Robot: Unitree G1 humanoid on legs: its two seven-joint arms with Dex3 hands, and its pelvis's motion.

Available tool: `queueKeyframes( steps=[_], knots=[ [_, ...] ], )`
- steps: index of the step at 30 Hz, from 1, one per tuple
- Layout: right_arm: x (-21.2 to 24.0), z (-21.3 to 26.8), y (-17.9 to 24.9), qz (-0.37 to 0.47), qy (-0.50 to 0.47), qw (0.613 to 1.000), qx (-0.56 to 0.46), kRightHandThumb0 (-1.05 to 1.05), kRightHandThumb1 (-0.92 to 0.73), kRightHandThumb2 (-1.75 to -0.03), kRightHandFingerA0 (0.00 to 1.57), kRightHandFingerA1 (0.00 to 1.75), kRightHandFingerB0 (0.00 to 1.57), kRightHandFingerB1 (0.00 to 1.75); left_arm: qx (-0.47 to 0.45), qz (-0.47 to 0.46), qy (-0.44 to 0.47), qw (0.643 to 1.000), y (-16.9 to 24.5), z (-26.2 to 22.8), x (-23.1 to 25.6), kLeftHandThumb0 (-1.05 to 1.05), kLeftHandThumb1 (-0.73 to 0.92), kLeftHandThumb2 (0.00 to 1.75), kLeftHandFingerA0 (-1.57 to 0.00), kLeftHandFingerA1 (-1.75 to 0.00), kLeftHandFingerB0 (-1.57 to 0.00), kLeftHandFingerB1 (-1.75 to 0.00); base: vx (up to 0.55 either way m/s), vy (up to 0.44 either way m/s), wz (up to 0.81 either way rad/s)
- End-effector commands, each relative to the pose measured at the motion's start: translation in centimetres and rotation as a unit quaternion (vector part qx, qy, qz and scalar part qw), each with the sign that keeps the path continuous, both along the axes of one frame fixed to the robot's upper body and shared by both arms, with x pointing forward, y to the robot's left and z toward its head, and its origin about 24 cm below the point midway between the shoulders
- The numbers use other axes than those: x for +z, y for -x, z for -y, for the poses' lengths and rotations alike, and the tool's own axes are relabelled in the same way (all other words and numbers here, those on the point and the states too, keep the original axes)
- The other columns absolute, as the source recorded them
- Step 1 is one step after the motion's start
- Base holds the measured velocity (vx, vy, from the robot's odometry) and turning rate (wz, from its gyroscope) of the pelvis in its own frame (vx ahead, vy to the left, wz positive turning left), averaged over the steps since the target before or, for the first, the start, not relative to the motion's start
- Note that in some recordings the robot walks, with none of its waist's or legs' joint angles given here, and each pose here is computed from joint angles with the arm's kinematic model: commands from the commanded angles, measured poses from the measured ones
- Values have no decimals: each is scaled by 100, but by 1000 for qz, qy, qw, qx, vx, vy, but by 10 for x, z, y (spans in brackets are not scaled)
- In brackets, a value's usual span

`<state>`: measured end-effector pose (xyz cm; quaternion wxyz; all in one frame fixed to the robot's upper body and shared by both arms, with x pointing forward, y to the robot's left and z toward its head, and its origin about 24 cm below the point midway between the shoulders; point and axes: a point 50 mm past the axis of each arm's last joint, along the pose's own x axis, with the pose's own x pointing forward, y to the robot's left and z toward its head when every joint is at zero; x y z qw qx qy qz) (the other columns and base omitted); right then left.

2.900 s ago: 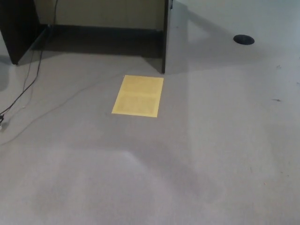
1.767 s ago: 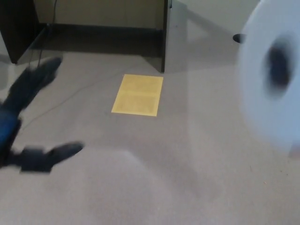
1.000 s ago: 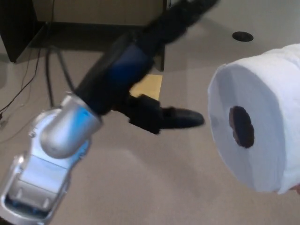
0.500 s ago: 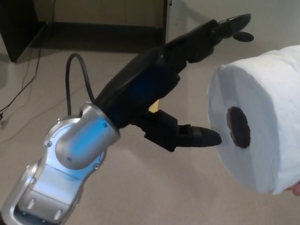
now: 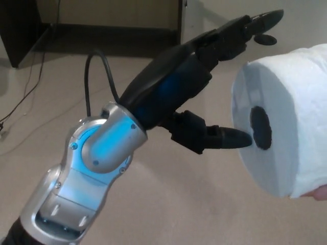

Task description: A person is holding a toilet paper roll and the robot extends its left hand to grab the roll by inserting its thumb into the gap in the middle and brings its hand down by its side. Then it extends its arm again to hand the toilet paper roll back to the person.

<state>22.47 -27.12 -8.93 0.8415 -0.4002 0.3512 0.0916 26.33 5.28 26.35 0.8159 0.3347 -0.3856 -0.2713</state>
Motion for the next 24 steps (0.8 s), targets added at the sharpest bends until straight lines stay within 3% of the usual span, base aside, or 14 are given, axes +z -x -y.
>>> queueKeyframes(
  steps=[1,4,5,7,9,11,13,14,17,18,21,22,23,24],
  knots=[
    [1,7,1,-13,10,1000,-1,-40,-68,-60,67,60,43,38,8,19,-1,1000,1,3,4,-30,20,81,0,-48,0,-49,0,0,0],
    [-1,8,4,-19,16,1000,2,-41,-67,-60,74,66,41,37,4,19,5,1000,2,4,1,-30,19,80,0,-48,0,-49,0,0,0],
    [-2,7,6,-21,16,1000,4,-47,-55,-86,69,73,36,51,5,17,4,1000,3,4,0,-30,19,80,0,-48,0,-49,0,0,0],
    [-2,7,7,-22,14,1000,4,-40,-68,-60,66,60,42,38,8,15,0,1000,3,3,0,-30,20,80,0,-48,0,-49,0,0,0],
    [-2,7,6,-22,16,1000,7,-40,-68,-60,69,62,42,38,13,17,-4,1000,3,2,0,-31,20,81,0,-48,0,-49,0,0,0],
    [-2,7,6,-23,19,1000,7,-46,-55,-86,66,70,36,51,15,16,-6,1000,3,-1,0,-31,21,81,0,-48,0,-49,0,0,0],
    [-2,7,6,-22,15,1000,4,-46,-55,-86,67,71,36,51,20,18,-10,1000,3,-2,1,-31,21,81,0,-48,0,-49,0,0,0],
    [-2,7,6,-24,16,1000,4,-40,-68,-60,71,66,42,37,20,16,-10,1000,4,-3,3,-30,20,80,0,-47,0,-49,0,0,0],
    [-2,7,6,-27,17,999,6,-40,-69,-60,68,58,42,37,18,21,-6,1000,6,-6,6,-29,20,80,0,-47,0,-49,0,0,0],
    [-2,7,6,-28,19,999,8,-47,-55,-86,66,69,36,51,17,28,-5,999,7,-9,8,-29,20,80,0,-48,0,-49,0,0,0],
    [-2,7,5,-25,17,1000,7,-40,-68,-60,69,61,43,38,18,27,-2,999,9,-13,12,-29,19,80,0,-48,0,-49,0,0,0],
    [-2,7,5,-26,21,999,11,-40,-69,-60,70,62,42,37,6,13,7,1000,9,-15,13,-51,36,66,-13,-42,-7,-21,0,0,0],
    [-2,6,5,-27,17,999,8,-40,-67,-60,70,61,41,37,7,12,7,1000,10,-16,15,-28,20,79,-1,-49,0,-49,0,0,0],
    [-2,6,5,-28,14,1000,3,-40,-67,-60,69,61,41,37,8,14,4,1000,11,-17,18,-28,20,80,-1,-48,0,-49,0,0,0]
  ],
)
